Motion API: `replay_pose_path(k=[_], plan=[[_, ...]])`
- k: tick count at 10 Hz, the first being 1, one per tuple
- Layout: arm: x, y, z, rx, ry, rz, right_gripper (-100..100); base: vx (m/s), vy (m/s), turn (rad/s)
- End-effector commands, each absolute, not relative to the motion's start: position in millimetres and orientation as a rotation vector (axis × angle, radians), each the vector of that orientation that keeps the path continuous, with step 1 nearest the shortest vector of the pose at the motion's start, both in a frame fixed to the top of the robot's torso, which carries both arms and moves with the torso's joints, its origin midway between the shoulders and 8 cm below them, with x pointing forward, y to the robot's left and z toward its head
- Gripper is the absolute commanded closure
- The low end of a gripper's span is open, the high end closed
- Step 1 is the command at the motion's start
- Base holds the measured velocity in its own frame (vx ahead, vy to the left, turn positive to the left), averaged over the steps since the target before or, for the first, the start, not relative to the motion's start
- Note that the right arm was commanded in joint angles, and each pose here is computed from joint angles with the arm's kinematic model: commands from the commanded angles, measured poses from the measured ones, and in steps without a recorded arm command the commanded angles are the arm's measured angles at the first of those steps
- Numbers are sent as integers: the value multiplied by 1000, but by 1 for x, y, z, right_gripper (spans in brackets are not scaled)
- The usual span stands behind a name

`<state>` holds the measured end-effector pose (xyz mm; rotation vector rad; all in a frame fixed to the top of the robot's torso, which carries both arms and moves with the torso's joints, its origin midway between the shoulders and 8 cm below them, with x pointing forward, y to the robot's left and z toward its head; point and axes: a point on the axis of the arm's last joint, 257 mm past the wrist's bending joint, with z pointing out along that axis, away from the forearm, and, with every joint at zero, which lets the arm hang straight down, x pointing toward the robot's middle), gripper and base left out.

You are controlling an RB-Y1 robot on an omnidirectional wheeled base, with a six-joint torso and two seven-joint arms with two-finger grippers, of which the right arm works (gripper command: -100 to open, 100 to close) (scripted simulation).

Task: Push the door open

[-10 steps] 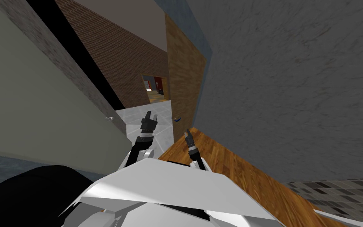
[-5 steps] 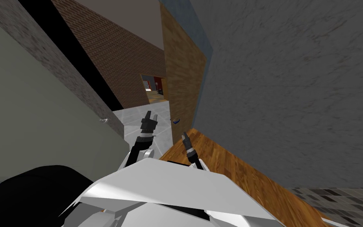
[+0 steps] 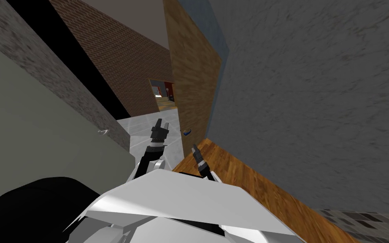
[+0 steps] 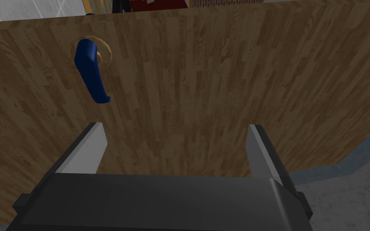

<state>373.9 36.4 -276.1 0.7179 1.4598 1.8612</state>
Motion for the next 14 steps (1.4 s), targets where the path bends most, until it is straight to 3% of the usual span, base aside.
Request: replay_pose_path(k=[1,14], plan=[[365,45,-290,707,1507,1872,-100,161,-1,-4],[313,72,-374,616,1807,1882,-100,152,-15,-4]])
